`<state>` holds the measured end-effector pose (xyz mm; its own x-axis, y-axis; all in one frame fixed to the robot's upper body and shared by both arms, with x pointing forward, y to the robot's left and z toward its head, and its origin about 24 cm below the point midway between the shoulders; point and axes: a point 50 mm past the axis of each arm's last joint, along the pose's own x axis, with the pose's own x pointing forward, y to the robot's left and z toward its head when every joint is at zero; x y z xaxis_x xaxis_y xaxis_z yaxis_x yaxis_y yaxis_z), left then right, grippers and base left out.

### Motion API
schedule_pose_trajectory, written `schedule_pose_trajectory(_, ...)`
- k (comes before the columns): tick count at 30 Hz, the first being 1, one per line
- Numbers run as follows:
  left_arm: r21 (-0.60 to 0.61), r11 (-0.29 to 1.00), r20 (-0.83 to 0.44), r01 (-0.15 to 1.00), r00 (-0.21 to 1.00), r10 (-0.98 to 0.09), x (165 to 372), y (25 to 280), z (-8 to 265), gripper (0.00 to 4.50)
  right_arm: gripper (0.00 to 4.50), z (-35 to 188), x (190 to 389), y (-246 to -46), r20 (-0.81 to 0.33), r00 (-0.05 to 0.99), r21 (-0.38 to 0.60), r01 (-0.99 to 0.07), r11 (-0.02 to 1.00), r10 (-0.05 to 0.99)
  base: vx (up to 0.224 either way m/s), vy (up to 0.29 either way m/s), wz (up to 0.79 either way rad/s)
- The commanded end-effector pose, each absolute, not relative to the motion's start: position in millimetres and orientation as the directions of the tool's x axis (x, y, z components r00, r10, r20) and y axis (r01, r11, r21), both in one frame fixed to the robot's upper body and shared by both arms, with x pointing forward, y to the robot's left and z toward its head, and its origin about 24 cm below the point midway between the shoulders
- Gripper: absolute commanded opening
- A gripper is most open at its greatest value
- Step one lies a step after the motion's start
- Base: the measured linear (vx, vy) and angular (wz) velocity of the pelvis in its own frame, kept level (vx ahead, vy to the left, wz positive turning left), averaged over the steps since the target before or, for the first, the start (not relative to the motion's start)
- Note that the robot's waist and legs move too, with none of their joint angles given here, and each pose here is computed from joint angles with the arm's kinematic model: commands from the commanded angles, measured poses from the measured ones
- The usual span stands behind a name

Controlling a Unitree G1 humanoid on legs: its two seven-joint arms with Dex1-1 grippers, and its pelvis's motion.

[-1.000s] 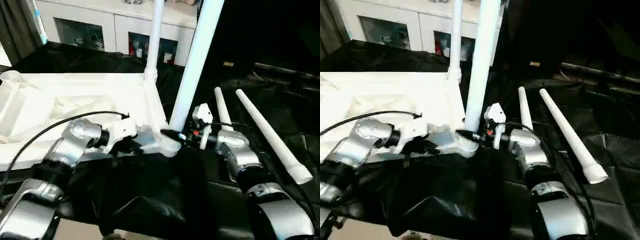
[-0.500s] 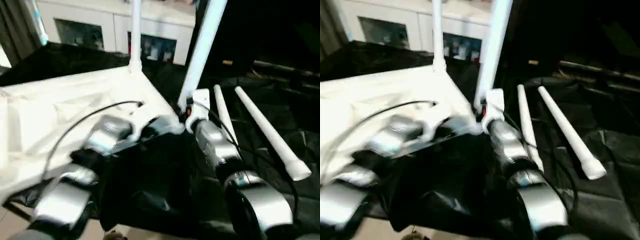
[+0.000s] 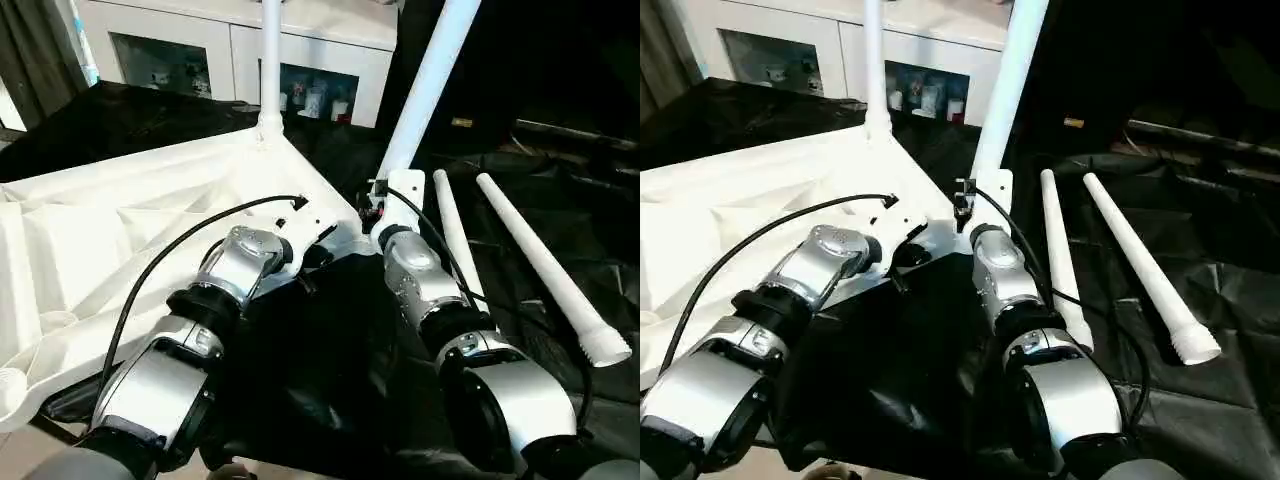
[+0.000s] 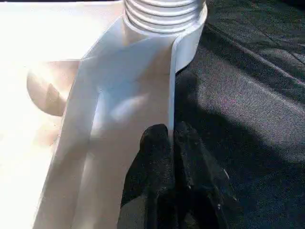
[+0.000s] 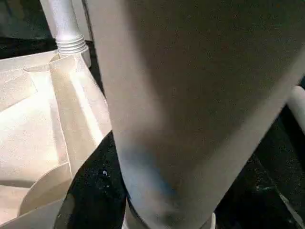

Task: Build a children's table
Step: Rotate leg to tighten

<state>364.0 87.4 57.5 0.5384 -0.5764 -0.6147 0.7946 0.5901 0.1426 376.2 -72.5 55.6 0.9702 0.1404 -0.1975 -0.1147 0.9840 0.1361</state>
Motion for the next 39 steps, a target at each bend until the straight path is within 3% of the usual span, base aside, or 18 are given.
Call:
schedule_pose_trajectory(1,0.244,0.655,-0.580,0.715,0.649,-0.492,376.2,93.7,71.0,0.00,1.90,4.9,345.3,-47.1,-0.423,0.874,0.201,-0.166,0.965,0.238,0.000,0.000,0.00)
schedule_pose_trajectory(8,0.230,0.626,-0.576,0.745,0.622,-0.530,375.1,91.3,72.1,0.00,1.90,9.6,347.7,-43.2,-0.410,0.869,0.208,-0.207,0.956,0.278,0.000,0.000,0.00)
schedule_pose_trajectory(15,0.208,0.450,-0.563,0.869,0.482,-0.671,363.7,95.4,76.5,0.00,1.90,17.1,353.1,-50.3,-0.406,0.794,0.138,-0.437,0.889,0.453,0.000,0.000,0.00)
schedule_pose_trajectory(16,0.192,0.396,-0.572,0.898,0.431,-0.698,358.6,100.7,76.4,0.00,1.90,17.0,353.1,-55.8,-0.422,0.747,0.135,-0.508,0.851,0.513,0.000,0.000,0.00)
schedule_pose_trajectory(18,0.185,0.382,-0.578,0.905,0.415,-0.703,357.0,103.1,76.1,0.00,1.90,17.0,352.9,-57.8,-0.426,0.728,0.139,-0.534,0.834,0.537,0.000,0.000,0.00)
schedule_pose_trajectory(19,0.165,0.335,-0.592,0.927,0.365,-0.718,351.6,111.1,76.2,0.00,1.90,16.4,351.3,-64.8,-0.443,0.659,0.161,-0.608,0.777,0.607,0.000,0.000,0.00)
schedule_pose_trajectory(23,0.148,0.212,-0.587,0.966,0.258,-0.767,339.8,120.4,79.2,0.00,1.90,14.7,347.2,-77.7,-0.465,0.551,0.194,-0.700,0.687,0.693,0.000,0.000,0.00)
schedule_pose_trajectory(26,0.130,0.122,-0.582,0.984,0.175,-0.794,328.1,135.1,84.2,0.00,1.90,13.8,337.5,-96.5,-0.454,0.378,0.258,-0.811,0.525,0.807,0.000,0.000,0.00)
schedule_pose_trajectory(33,0.104,0.042,-0.592,0.994,0.096,-0.800,317.1,148.6,89.0,0.00,1.90,14.3,326.2,-114.7,-0.436,0.208,0.306,-0.881,0.361,0.876,0.000,0.000,0.00)
schedule_pose_trajectory(39,0.120,0.059,-0.600,0.991,0.120,-0.791,319.3,152.1,90.0,0.00,1.90,13.9,322.4,-117.1,-0.426,0.171,0.311,-0.895,0.321,0.888,0.000,0.000,0.00)
